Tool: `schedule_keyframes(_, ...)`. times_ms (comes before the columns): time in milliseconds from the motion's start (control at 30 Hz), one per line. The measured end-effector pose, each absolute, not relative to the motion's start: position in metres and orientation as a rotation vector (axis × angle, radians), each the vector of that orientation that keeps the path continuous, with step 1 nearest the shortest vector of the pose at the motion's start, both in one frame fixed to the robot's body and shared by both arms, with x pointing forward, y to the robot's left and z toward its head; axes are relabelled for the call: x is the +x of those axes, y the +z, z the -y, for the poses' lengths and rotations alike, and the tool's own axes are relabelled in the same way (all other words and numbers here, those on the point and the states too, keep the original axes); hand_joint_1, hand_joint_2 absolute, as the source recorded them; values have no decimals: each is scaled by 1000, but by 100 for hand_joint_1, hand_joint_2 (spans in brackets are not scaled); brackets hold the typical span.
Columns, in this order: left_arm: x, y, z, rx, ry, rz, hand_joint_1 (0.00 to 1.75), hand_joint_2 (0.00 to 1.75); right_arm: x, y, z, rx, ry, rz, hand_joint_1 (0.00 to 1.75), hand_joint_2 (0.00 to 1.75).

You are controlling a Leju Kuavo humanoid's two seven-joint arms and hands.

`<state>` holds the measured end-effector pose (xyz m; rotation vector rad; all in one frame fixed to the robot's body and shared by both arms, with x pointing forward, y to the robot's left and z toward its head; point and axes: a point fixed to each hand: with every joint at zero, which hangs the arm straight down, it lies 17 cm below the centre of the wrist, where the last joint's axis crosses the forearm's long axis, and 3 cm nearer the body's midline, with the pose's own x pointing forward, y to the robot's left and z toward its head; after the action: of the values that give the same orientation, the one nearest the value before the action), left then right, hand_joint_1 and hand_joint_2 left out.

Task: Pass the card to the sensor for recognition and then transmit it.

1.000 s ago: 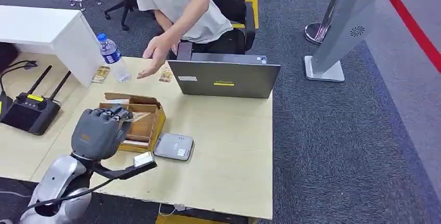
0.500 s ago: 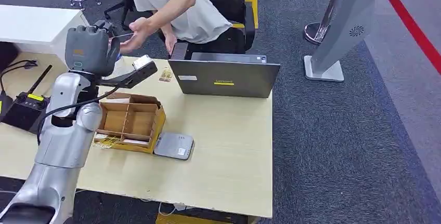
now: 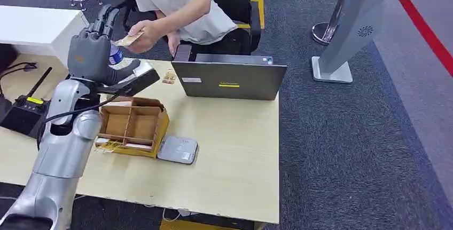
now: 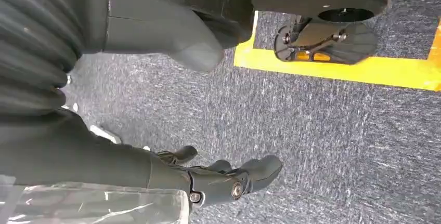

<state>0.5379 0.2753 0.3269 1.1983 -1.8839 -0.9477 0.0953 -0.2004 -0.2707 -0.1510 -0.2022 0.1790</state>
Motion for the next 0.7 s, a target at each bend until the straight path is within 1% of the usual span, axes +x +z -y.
schedule_keyframes(133, 502, 305, -308, 1119, -893, 1938, 0, 0, 93, -271, 202, -156, 181, 199, 0, 175)
schedule_keyframes(233, 476, 295, -356, 1009, -781, 1971, 0, 0, 94, -271, 202, -161, 182, 205, 0, 175)
schedule_keyframes(300, 457, 285, -395, 884, -668, 1985, 0, 0, 94, -271, 202, -161, 182, 210, 0, 175)
schedule_keyframes(367, 433, 281, -444, 726, -521, 2001, 0, 0, 94, -271, 202, -159, 181, 216, 0, 175)
schedule_keyframes(433, 413, 281, -499, 657, -372, 1992, 0, 0, 94, -271, 201, -157, 181, 221, 0, 175)
schedule_keyframes(500, 388, 272, -568, 617, -194, 1948, 0, 0, 94, -271, 202, -158, 181, 221, 0, 175)
schedule_keyframes(567, 358, 252, -643, 614, -13, 1869, 0, 0, 94, -271, 202, -159, 181, 220, 0, 175)
schedule_keyframes(633, 310, 221, -721, 669, 209, 1776, 0, 0, 92, -271, 203, -160, 181, 217, 0, 175)
schedule_keyframes(667, 285, 204, -750, 706, 307, 1736, 0, 0, 92, -271, 203, -161, 181, 216, 0, 175)
schedule_keyframes(700, 266, 188, -766, 729, 374, 1704, 0, 0, 92, -271, 203, -161, 181, 217, 0, 175)
